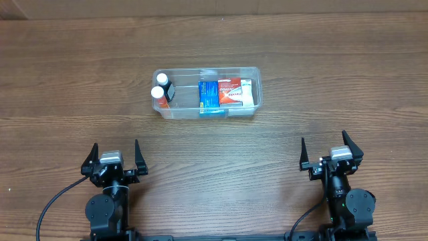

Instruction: Pack container

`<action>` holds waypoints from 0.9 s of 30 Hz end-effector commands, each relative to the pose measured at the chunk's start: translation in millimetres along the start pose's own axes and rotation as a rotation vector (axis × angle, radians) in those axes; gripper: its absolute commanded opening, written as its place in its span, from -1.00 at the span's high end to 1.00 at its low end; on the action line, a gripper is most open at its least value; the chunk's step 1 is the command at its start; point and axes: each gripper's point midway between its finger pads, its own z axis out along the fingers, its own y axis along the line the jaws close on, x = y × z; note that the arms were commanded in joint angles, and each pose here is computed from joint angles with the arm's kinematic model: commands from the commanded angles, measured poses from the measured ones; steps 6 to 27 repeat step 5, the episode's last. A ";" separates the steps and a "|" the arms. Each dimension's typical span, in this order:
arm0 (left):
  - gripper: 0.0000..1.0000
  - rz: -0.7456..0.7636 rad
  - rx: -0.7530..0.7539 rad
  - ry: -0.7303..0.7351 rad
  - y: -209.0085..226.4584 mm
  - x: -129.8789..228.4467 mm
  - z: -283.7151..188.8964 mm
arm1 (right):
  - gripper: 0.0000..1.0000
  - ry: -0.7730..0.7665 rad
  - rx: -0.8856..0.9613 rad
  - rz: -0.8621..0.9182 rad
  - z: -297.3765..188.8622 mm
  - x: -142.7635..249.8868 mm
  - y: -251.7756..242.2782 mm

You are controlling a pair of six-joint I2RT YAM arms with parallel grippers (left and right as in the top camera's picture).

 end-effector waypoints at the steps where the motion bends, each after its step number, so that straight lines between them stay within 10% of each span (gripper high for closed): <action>1: -1.00 0.016 0.006 0.005 -0.7 2.0 0.4 | -1.00 -0.012 -0.002 0.007 -0.4 -1.8 0.6; 27: -1.00 0.016 0.006 0.005 -0.7 2.0 0.4 | -1.00 -0.012 -0.002 0.007 -0.4 -1.8 0.6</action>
